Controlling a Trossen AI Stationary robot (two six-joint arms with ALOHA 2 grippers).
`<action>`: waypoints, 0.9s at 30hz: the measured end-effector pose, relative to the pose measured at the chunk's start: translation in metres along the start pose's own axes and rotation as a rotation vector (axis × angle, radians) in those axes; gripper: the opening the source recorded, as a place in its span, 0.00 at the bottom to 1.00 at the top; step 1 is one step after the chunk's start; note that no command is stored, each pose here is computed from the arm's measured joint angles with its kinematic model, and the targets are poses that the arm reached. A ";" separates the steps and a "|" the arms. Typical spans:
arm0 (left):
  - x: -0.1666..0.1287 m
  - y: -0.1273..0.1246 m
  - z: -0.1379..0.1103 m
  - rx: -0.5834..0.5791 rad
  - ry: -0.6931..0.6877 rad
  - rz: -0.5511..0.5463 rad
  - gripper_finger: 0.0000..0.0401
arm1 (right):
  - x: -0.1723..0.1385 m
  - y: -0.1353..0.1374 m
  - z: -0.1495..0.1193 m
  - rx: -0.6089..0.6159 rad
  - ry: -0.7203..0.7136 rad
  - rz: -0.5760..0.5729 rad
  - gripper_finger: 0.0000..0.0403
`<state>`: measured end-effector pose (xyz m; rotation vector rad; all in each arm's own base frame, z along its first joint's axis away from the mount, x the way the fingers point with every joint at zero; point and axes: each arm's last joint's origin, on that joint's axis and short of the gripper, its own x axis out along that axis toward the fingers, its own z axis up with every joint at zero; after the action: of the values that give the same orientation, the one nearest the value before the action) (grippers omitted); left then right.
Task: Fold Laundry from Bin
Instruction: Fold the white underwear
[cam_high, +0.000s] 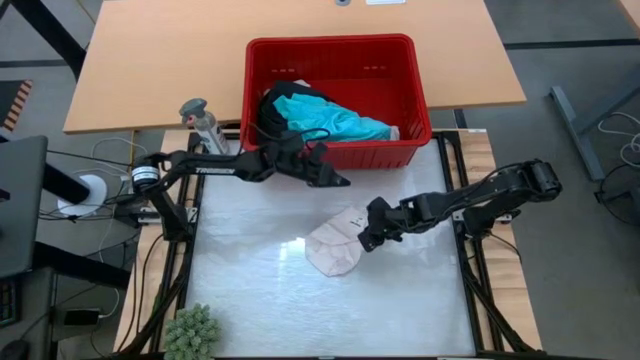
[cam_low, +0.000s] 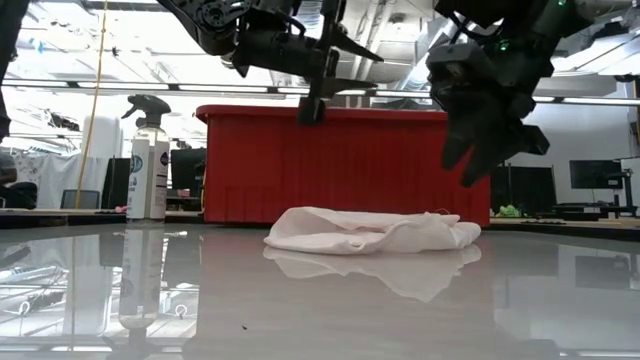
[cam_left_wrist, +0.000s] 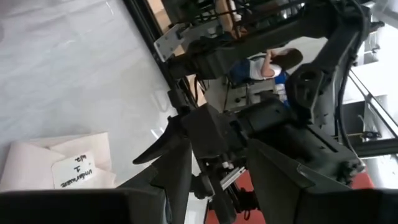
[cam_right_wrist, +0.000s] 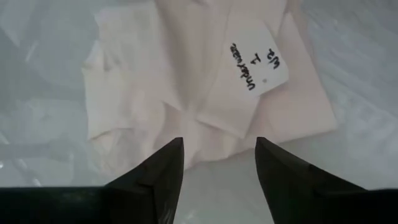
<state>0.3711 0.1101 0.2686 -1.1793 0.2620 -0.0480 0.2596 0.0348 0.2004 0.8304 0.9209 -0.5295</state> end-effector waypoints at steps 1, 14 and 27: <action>0.000 0.000 0.000 0.002 -0.001 0.000 0.35 | 0.002 0.000 0.000 -0.001 0.003 -0.006 0.55; -0.001 0.004 -0.001 0.004 0.022 0.035 0.35 | 0.045 -0.001 0.003 0.028 0.040 -0.045 0.52; -0.001 0.005 -0.001 0.005 0.003 0.048 0.35 | 0.048 -0.003 0.004 0.041 0.066 -0.047 0.22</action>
<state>0.3697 0.1117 0.2638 -1.1678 0.2925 -0.0084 0.2839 0.0268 0.1595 0.8690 0.9947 -0.5658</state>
